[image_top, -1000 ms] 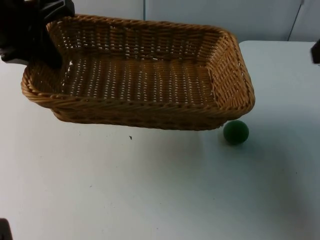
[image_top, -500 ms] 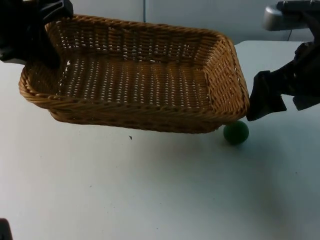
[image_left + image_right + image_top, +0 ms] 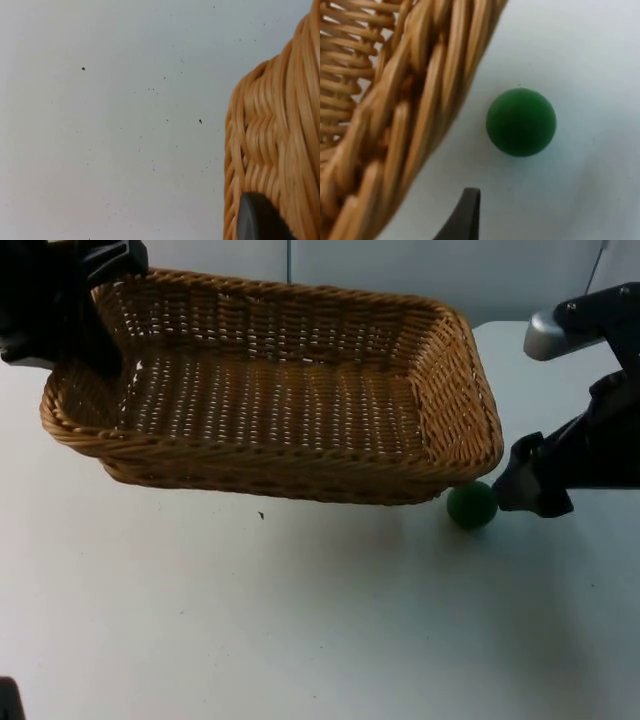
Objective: Pick up the basket with the left hand and place the ball into the basket with the right hand.
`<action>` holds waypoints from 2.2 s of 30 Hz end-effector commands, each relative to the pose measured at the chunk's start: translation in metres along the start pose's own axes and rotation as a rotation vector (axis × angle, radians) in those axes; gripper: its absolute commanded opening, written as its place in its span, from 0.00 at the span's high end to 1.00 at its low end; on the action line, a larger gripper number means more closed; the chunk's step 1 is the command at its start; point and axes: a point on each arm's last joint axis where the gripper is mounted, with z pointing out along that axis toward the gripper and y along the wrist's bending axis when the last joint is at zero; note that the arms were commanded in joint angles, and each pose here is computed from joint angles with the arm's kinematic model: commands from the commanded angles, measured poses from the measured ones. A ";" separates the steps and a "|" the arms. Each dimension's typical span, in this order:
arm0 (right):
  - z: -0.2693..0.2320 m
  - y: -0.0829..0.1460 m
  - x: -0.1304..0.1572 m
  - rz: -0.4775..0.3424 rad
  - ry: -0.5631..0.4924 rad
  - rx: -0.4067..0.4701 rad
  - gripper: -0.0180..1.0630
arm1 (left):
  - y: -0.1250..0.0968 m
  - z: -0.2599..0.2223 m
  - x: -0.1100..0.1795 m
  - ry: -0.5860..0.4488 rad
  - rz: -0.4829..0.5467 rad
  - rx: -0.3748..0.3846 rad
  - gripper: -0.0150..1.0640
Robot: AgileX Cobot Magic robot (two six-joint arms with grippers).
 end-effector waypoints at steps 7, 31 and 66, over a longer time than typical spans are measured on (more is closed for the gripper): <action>0.003 -0.003 0.009 -0.002 -0.163 0.065 0.16 | -0.003 -0.005 -0.001 -0.022 -0.032 0.023 0.99; 0.010 -0.013 0.022 -0.098 -0.231 0.003 0.16 | -0.003 -0.005 -0.002 -0.026 -0.033 0.023 0.99; 0.080 -0.028 0.017 -0.142 -0.301 -0.203 0.22 | -0.003 -0.005 -0.005 -0.057 -0.029 0.017 0.99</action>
